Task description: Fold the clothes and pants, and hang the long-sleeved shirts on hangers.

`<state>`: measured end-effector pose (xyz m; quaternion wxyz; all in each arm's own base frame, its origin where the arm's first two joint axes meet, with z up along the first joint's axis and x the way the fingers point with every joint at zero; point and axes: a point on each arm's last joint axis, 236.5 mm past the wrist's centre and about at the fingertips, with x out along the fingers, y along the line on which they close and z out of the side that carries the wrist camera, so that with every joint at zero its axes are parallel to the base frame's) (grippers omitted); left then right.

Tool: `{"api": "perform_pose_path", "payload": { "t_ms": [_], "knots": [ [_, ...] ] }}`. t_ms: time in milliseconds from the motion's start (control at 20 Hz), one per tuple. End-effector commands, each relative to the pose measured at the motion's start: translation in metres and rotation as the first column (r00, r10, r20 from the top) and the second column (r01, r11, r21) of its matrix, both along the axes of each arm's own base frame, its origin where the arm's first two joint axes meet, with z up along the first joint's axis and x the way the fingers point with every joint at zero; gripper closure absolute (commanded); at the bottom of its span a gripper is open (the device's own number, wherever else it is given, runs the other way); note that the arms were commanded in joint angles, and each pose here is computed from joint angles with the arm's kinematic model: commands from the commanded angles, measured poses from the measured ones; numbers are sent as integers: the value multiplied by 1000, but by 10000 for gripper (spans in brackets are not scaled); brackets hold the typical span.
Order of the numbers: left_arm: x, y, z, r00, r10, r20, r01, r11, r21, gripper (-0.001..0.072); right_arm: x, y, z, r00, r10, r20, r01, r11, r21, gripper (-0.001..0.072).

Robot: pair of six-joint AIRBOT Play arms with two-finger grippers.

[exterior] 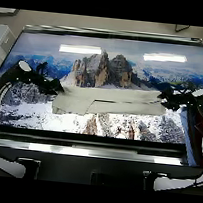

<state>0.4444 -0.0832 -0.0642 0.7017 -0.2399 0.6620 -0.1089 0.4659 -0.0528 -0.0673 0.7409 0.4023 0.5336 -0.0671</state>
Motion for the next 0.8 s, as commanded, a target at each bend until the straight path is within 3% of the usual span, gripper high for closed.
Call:
{"api": "perform_pose_path", "payload": {
  "t_ms": [0,150,450,600,650,700,750],
  "knots": [
    [-1,7,17,999,-39,6,39,999,-9,169,3,-17,21,999,35,19,-35,999,-7,33],
    [8,14,58,995,-38,97,38,999,2,169,-17,-58,16,998,37,-46,-40,996,-79,-7],
    [3,-5,115,970,-79,228,78,997,14,174,-29,-10,-24,978,157,-136,-143,984,106,-8],
    [-2,-26,133,955,-120,272,119,993,20,191,-21,8,-33,976,175,-132,-161,981,108,13],
    [-3,-35,139,949,-131,287,133,991,12,191,-19,16,-36,974,178,-138,-164,980,110,71],
    [-4,-45,144,943,-138,302,146,989,-3,192,-19,23,-37,971,193,-140,-179,978,112,172],
    [-4,-55,148,938,-143,315,156,988,-19,192,-19,29,-36,967,210,-142,-194,974,116,408]
  ]
}}
